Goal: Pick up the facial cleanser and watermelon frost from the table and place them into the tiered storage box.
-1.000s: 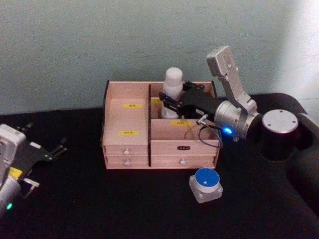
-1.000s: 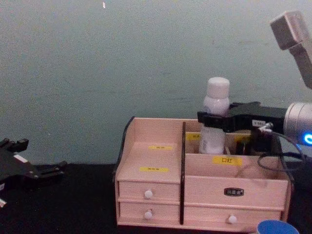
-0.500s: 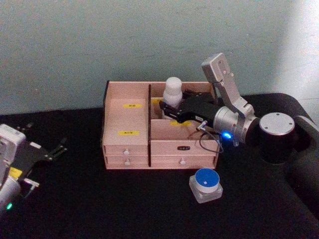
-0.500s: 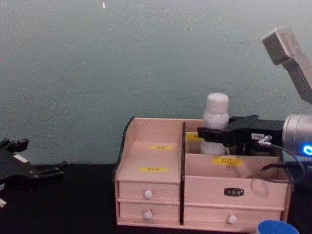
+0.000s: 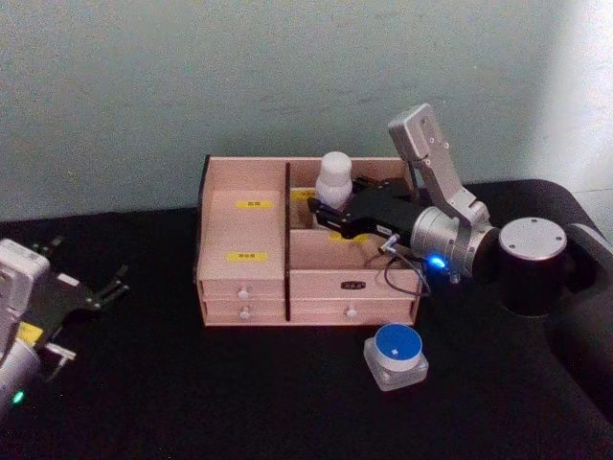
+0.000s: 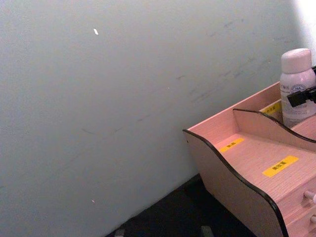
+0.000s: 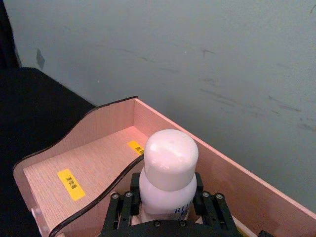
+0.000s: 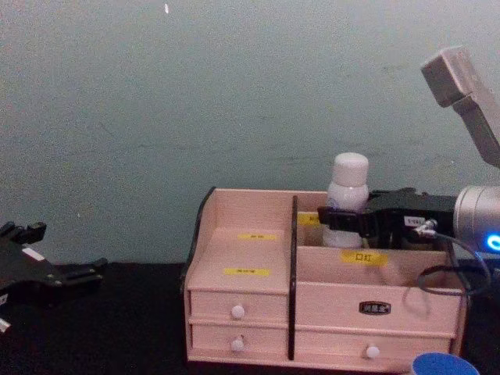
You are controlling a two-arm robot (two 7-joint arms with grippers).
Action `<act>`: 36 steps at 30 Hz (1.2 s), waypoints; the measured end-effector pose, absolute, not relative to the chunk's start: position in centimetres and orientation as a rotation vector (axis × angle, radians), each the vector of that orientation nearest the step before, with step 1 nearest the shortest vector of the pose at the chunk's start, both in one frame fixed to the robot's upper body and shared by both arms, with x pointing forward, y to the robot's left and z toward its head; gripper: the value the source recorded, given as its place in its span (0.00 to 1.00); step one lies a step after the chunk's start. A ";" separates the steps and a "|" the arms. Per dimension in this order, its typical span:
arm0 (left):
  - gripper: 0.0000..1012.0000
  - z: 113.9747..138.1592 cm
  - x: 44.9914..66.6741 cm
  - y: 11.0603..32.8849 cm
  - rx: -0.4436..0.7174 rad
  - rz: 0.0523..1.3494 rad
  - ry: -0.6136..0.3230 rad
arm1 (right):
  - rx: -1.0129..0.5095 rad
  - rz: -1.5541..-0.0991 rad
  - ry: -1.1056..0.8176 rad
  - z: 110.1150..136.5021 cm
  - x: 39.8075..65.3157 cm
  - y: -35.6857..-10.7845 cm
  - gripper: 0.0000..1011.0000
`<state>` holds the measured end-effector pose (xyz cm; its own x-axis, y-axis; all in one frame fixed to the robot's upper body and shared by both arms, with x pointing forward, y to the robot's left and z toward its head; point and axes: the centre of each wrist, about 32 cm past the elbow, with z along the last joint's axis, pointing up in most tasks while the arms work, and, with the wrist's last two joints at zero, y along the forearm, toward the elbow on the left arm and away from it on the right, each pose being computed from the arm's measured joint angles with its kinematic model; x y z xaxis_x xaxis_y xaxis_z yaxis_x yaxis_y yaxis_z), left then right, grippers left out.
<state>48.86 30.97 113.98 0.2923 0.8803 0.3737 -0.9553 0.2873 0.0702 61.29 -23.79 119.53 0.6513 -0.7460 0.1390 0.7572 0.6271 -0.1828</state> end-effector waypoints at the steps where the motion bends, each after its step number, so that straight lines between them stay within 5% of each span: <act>1: 0.99 114.0 48.9 31.0 0.304 1.248 -0.285 | -0.233 -0.862 -0.052 119.5 61.3 -23.8 0.59; 9: 0.99 114.0 48.9 31.0 0.304 1.248 -0.285 | -0.234 -0.862 -0.052 119.5 61.3 -23.8 0.59; 24: 0.99 114.0 48.9 31.0 0.304 1.248 -0.285 | -0.232 -0.861 -0.053 119.5 61.3 -23.8 0.98; 36: 0.99 114.0 48.9 31.0 0.304 1.248 -0.285 | -0.211 -0.863 -0.081 119.9 60.7 -24.1 0.99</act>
